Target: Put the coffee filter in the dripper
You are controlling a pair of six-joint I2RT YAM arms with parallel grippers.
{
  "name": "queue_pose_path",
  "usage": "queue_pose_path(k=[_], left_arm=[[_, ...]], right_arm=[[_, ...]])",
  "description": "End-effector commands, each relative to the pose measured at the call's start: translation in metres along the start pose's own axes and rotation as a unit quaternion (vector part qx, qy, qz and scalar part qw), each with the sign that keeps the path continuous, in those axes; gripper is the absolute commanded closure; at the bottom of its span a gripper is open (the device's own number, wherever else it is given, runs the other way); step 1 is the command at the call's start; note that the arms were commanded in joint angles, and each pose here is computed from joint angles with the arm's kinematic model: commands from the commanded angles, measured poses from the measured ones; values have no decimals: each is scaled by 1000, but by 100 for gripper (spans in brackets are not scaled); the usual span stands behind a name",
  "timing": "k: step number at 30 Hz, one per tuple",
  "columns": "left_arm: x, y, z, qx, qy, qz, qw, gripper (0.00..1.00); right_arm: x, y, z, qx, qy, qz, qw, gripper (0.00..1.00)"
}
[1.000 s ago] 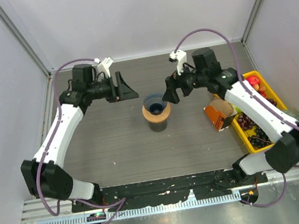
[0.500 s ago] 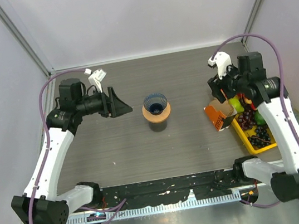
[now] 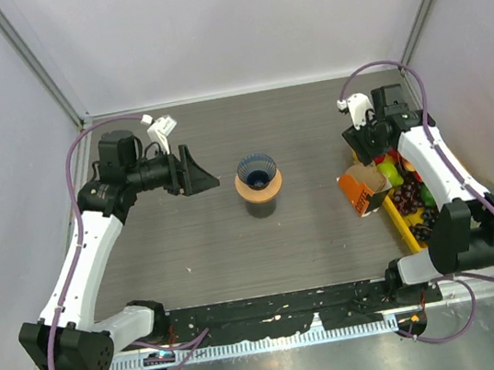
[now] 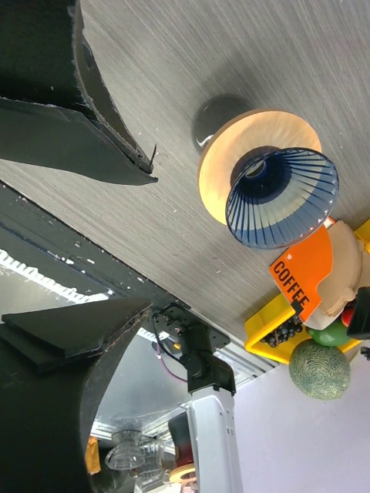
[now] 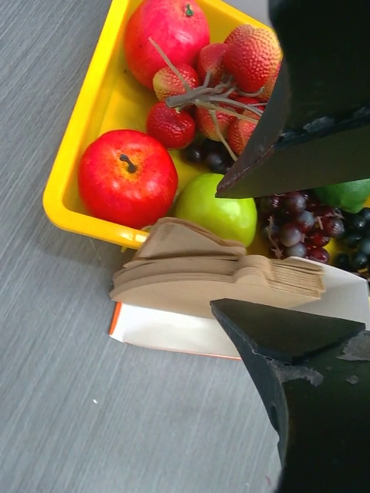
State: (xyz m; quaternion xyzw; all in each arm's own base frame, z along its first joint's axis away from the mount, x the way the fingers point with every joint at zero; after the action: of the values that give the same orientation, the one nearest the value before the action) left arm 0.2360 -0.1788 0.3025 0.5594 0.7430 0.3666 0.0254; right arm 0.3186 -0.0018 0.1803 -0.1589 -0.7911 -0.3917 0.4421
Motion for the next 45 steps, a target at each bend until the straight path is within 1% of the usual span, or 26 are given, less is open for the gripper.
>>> queue_pose_path(k=[1,4,7,8,9,10,11,12,14,15,16,18,23,27,37,41,45], left_arm=[[0,1,-7,-3,-23,-2,1000,33],[-1,3,-7,0,-22,-1,1000,33],[-1,6,-9,-4,-25,-4,1000,34],[-1,7,-10,-5,-26,-5,1000,33],[-1,7,-9,-6,-26,-6,1000,34],[-1,8,-10,-7,-26,-8,1000,34],[-1,10,-10,-9,-25,-10,1000,34],[-2,11,-10,-9,-23,-10,1000,34],[-2,13,-10,-11,-23,-11,1000,34],[-3,14,-10,-11,-24,-11,1000,34],[-3,16,-10,-13,-24,-12,1000,34],[-4,17,-10,-12,-23,-13,1000,34],[-7,18,-8,-12,-23,-13,1000,35],[-8,22,-9,-32,-24,-21,999,35],[-12,32,-11,-48,-21,-35,998,34],[-13,32,-10,-48,-20,-35,998,35],[-14,31,-8,-40,-19,-31,999,35]], right_arm=[[-14,11,-16,-4,-29,-16,999,41],[-25,10,-16,-7,-21,-8,1000,43],[-35,10,-14,-10,-10,-2,1000,48],[-35,4,-21,-21,-12,0,1000,51],[-37,3,-20,-24,-6,0,1000,56],[-37,2,-20,-24,-3,1,1000,60],[-37,3,-19,-27,4,-3,1000,65],[-36,2,-18,-27,8,-5,1000,67],[-33,4,-14,-23,20,-14,999,78],[-30,5,-12,-21,24,-22,999,81],[-29,5,-10,-16,28,-24,999,88],[-25,5,-9,-11,31,-29,999,95],[-12,9,1,15,47,-63,997,95],[-3,12,5,29,47,-80,995,95],[36,32,-4,48,7,-141,989,95],[43,34,-4,49,5,-142,989,95],[35,25,-4,44,5,-117,992,95]])
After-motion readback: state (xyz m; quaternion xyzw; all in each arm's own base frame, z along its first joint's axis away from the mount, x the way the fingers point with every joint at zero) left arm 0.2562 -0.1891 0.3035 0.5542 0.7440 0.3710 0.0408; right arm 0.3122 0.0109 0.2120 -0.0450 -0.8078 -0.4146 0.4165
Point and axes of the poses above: each gripper's point midway between its finger pads, its own x axis back along the fingers, its own z axis along the line the jaws close on, y = z × x, the point moved 3 cm from there along x, back along the fingers, and after that the axes turned 11 degrees about x, right-handed, at the moved point
